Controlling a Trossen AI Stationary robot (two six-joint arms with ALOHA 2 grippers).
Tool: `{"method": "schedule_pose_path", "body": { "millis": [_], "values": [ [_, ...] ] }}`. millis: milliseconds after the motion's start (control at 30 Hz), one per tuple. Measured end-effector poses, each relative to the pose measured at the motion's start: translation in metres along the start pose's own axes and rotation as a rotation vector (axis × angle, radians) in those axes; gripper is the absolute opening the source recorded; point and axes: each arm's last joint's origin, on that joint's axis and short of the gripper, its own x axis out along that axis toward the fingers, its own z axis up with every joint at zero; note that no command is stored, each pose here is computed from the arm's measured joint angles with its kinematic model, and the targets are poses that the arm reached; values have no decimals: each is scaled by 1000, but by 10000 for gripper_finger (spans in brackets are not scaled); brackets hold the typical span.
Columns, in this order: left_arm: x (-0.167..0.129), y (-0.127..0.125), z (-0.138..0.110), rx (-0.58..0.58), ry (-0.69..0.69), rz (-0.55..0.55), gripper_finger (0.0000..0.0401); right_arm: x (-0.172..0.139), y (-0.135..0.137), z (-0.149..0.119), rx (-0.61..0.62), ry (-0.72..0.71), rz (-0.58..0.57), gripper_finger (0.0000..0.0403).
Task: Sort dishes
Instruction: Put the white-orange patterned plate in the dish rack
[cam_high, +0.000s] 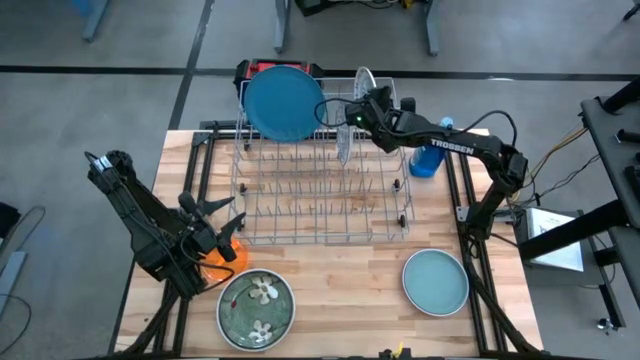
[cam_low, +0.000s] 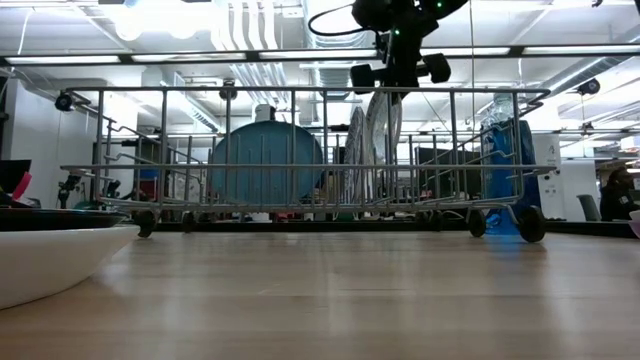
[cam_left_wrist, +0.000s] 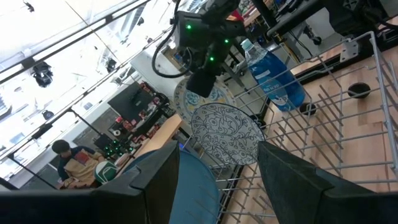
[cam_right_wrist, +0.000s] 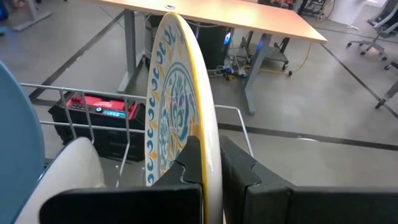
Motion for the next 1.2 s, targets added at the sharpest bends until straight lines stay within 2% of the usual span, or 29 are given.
{"method": "schedule_pose_path", "body": {
  "millis": [467, 767, 1200],
  "values": [
    [0, 0, 0, -4, 0, 0, 206, 1, 0, -5, -34, 12, -11, 8],
    [0, 0, 0, -5, 0, 0, 206, 2, -4, 2, -64, -13, -52, 8],
    [0, 0, 0, -6, 0, 0, 206, 2, -3, 8, -29, -21, -42, 8]
  ]
}}
